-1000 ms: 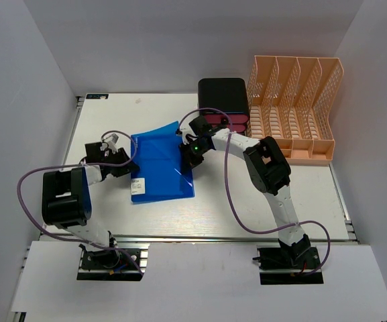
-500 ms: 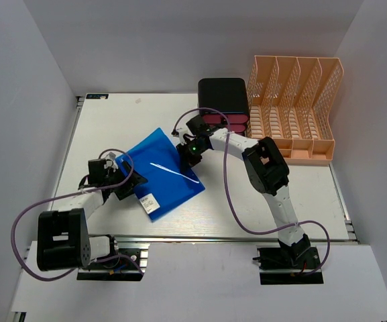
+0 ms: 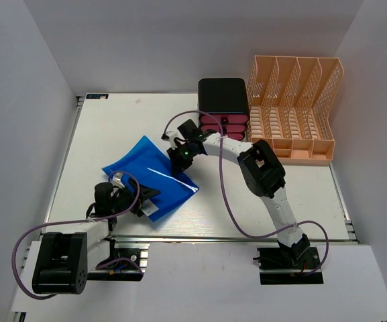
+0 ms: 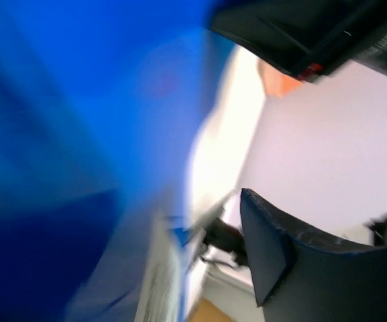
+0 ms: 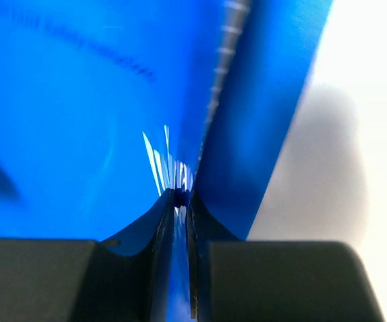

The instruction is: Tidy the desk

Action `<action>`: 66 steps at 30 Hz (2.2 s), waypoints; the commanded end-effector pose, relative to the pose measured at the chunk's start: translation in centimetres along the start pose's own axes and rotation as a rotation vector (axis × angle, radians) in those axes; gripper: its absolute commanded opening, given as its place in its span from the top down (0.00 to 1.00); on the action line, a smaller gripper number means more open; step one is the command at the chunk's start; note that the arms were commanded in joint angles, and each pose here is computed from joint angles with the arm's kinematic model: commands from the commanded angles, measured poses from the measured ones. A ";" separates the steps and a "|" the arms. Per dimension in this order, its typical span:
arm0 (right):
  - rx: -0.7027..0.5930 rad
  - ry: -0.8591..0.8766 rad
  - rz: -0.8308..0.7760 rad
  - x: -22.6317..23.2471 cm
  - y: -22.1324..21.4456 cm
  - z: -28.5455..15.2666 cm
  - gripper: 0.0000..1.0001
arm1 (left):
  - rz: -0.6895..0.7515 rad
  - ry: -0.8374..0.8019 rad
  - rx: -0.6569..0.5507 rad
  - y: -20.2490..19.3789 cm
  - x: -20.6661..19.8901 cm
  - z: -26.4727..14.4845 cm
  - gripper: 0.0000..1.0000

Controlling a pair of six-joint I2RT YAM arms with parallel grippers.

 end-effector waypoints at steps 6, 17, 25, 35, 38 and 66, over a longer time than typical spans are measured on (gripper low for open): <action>0.125 0.045 -0.082 2.7 -3.8 5.0 0.89 | 0.147 -0.226 -0.039 2.0 -4.8 -0.4 0.38; 0.110 0.005 -0.123 2.7 -3.9 3.1 0.23 | 0.295 -0.008 -0.175 4.6 -7.4 -2.4 1.00; -0.014 -0.087 -0.232 4.9 -1.7 -2.3 0.11 | 0.485 0.227 -0.231 6.9 -10.0 -5.1 1.00; -0.329 -0.276 -0.422 8.3 1.0 -12.2 0.11 | 0.730 0.227 -0.246 8.7 -13.9 -7.4 1.00; -0.405 -0.335 -0.432 7.9 1.1 -13.7 0.11 | 0.805 0.181 -0.275 9.5 -16.1 -8.0 1.00; -1.040 -0.838 -0.142 8.2 -1.2 -41.8 1.00 | 1.087 -0.106 -0.223 6.9 -33.7 4.7 1.00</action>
Point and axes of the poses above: each gripper's point midway between its finger pads, its own z axis out along the fingers, its own x axis along the line the jaws close on, y = z × x, the point moved 8 cm from there along -z, back along the fingers, and after that the axes turned 12 degrees about z, right-handed, at the moved point
